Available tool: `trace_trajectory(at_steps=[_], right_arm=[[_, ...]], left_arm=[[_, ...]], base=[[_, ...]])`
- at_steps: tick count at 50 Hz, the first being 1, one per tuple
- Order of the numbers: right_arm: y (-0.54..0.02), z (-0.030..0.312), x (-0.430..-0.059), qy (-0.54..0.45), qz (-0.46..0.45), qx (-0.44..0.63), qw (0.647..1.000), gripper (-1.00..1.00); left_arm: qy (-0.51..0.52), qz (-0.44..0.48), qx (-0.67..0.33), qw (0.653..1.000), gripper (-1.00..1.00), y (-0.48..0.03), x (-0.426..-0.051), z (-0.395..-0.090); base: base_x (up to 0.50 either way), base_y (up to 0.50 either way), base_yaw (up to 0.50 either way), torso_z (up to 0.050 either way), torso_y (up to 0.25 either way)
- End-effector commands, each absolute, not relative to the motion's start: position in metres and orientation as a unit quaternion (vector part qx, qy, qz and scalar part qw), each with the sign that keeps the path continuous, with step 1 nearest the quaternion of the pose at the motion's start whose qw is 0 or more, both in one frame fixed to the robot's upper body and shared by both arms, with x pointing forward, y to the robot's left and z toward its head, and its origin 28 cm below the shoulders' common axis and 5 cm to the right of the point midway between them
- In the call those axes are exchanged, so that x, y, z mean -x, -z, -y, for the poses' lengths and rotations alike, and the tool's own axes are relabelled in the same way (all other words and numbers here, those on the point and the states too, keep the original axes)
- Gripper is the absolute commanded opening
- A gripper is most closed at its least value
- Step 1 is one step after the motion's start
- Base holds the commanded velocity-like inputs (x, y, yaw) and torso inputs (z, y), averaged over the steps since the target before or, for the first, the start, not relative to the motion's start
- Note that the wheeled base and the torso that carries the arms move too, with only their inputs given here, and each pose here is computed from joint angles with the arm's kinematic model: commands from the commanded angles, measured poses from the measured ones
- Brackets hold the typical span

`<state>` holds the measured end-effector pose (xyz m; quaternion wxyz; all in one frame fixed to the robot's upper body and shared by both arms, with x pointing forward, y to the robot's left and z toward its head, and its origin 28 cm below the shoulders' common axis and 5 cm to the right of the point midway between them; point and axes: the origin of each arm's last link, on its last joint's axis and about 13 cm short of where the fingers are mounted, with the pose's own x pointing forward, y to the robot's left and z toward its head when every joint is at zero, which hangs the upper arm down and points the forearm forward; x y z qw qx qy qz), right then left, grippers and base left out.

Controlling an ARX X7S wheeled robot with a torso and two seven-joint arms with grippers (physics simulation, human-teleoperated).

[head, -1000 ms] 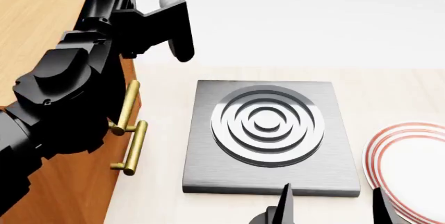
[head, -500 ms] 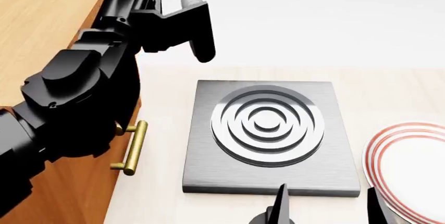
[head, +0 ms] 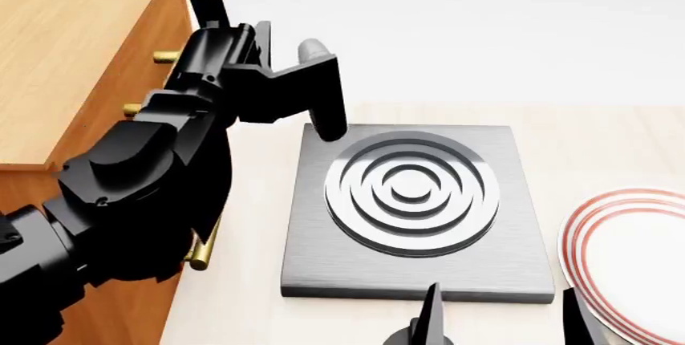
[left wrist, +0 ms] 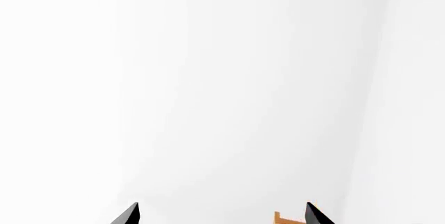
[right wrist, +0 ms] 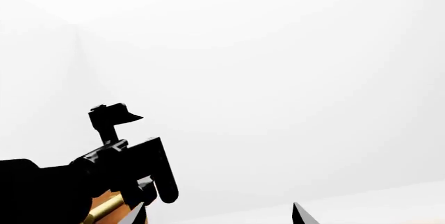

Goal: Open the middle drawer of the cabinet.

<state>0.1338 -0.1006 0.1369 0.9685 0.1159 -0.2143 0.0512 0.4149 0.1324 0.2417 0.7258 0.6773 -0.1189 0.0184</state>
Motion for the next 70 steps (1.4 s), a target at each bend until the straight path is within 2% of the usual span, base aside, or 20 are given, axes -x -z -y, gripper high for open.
trace_trajectory(at_steps=[1,11,20,26,70], right_arm=[[-0.137,0.101,-0.133,-0.052,0.215,-0.116,0.968,1.0],[-0.137,0.101,-0.133,-0.05,0.215,-0.115,0.969,1.0],[-0.137,0.1,-0.134,-0.048,0.213,-0.114,0.969,1.0],[-0.137,0.1,-0.134,-0.049,0.213,-0.114,0.969,1.0],[-0.136,0.099,-0.134,-0.054,0.21,-0.115,0.969,1.0]], left_arm=[[-0.002,0.11,-0.676,0.728,1.0,-0.22,-0.412,-0.131],[0.01,0.102,-0.674,0.731,1.0,-0.204,-0.41,-0.131],[0.03,0.074,-0.65,0.755,1.0,-0.195,-0.408,-0.13],[0.027,0.082,-0.67,0.737,1.0,-0.192,-0.408,-0.131],[0.04,0.071,-0.69,0.719,1.0,-0.143,-0.397,-0.137]], base=[[0.0,0.0,0.0,0.0,0.0],[0.0,0.0,0.0,0.0,0.0],[0.0,0.0,0.0,0.0,0.0],[0.0,0.0,0.0,0.0,0.0],[0.0,0.0,0.0,0.0,0.0]])
